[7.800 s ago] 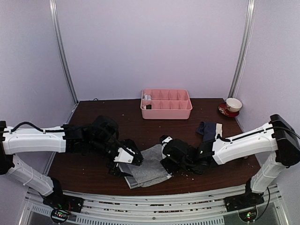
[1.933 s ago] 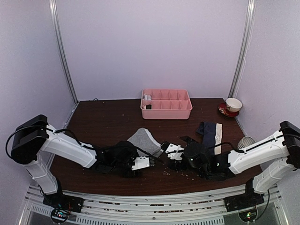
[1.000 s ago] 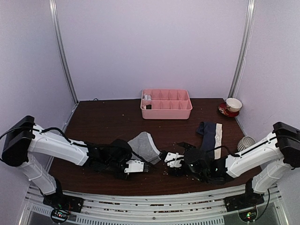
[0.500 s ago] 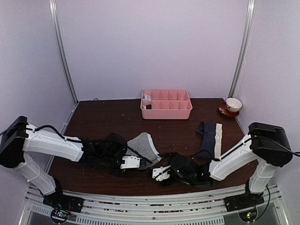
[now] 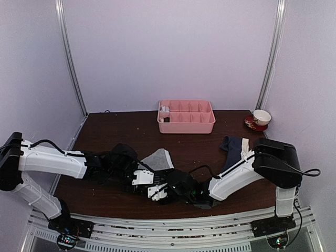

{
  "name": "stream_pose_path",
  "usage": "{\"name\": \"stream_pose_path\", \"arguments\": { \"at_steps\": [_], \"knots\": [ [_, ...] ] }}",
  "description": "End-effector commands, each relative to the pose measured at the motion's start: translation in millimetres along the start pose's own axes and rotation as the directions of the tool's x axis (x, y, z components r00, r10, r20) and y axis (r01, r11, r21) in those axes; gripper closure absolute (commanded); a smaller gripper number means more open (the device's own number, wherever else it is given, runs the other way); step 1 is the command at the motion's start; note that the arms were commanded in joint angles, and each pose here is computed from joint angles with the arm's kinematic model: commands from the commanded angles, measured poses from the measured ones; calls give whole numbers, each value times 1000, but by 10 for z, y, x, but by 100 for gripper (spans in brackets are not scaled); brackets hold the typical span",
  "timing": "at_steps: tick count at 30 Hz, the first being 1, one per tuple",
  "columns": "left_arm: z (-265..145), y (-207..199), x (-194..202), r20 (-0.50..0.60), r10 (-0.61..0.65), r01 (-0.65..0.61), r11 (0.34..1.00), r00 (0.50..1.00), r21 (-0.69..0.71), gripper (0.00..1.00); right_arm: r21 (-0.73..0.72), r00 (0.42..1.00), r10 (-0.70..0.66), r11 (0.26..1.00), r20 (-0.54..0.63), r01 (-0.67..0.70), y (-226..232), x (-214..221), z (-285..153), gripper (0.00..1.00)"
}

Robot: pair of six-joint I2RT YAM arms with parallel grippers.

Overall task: Roll the underwear
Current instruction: Pass from the left arm to the right

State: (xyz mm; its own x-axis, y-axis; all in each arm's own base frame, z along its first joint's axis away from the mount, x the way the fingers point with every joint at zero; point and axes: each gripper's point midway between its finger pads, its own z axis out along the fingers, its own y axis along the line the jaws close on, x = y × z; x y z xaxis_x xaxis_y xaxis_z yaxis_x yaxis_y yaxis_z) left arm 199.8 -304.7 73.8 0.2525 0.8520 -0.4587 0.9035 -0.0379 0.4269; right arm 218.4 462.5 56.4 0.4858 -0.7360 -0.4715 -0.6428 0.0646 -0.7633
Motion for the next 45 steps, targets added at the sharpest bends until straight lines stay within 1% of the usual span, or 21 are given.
{"name": "stream_pose_path", "arguments": {
  "at_steps": [1, 2, 4, 5, 7, 8, 9, 15, 18, 22, 24, 27, 28, 29, 32, 36, 41, 44, 45],
  "knots": [
    [-67, 21, -37, 32, 19, -19, 1000, 999, 0, 100, -50, 994, -46, 998, -100, 41, 190, 207, 78, 13],
    [-75, 9, -24, 30, 24, -24, 1000, 999, 2, 100, -45, 992, -49, 998, -112, 44, 181, 251, 74, 16],
    [-93, -29, 12, 24, 35, -35, 999, 999, 10, 100, -35, 991, -43, 999, -127, 39, 143, 322, 37, 24],
    [-107, -44, 29, 22, 38, -38, 999, 999, 13, 100, -32, 990, -37, 999, -136, 33, 124, 372, 21, 31],
    [-142, -76, 53, 23, 46, -46, 999, 999, 19, 100, -30, 987, -27, 999, -156, 23, 103, 465, -12, 53],
    [-159, -94, 58, 26, 49, -50, 998, 998, 24, 100, -31, 986, -23, 999, -164, 18, 99, 505, -24, 57],
    [-173, -114, 66, 28, 52, -53, 998, 998, 29, 100, -36, 985, -22, 999, -169, 16, 108, 533, -44, 59],
    [-177, -255, 173, 15, 68, -69, 995, 998, 70, 100, -38, 986, 1, 999, -167, -7, 115, 629, -238, 63],
    [-167, -338, 221, 13, 75, -76, 992, 997, 99, 100, -46, 988, 15, 999, -156, -23, 121, 621, -301, 71],
    [-174, -425, 244, 23, 79, -81, 988, 997, 129, 100, -107, 992, 28, 993, -121, -41, 183, 519, -336, 80],
    [-184, -445, 250, 29, 82, -85, 988, 996, 132, 100, -115, 991, 54, 991, -122, -68, 191, 486, -337, 83],
    [-211, -471, 257, 40, 92, -96, 986, 995, 133, 100, -116, 990, 64, 990, -126, -78, 190, 462, -337, 93],
    [-218, -493, 270, 41, 97, -102, 985, 994, 138, 100, -119, 989, 69, 989, -128, -84, 192, 455, -337, 98],
    [-230, -509, 278, 45, 105, -111, 984, 993, 140, 100, -119, 988, 77, 989, -136, -94, 187, 456, -340, 100],
    [-268, -561, 337, 50, 140, -145, 980, 989, 136, 100, -151, 978, 111, 979, -177, -139, 216, 440, -373, 100],
    [-338, -663, 408, 71, 176, -184, 973, 982, 138, 99, -212, 947, 206, 942, -249, -260, 292, 358, -515, 100],
    [-486, -829, 405, 142, 231, -253, 953, 963, 168, 99, -291, 875, 331, 850, -354, -439, 380, 140, -705, 100],
    [-571, -947, 419, 177, 262, -295, 934, 949, 200, 98, -343, 825, 358, 782, -437, -521, 496, 1, -802, 100],
    [-597, -980, 422, 188, 270, -307, 929, 945, 208, 96, -359, 813, 342, 767, -471, -531, 566, -5, -823, 100]
  ]
}}
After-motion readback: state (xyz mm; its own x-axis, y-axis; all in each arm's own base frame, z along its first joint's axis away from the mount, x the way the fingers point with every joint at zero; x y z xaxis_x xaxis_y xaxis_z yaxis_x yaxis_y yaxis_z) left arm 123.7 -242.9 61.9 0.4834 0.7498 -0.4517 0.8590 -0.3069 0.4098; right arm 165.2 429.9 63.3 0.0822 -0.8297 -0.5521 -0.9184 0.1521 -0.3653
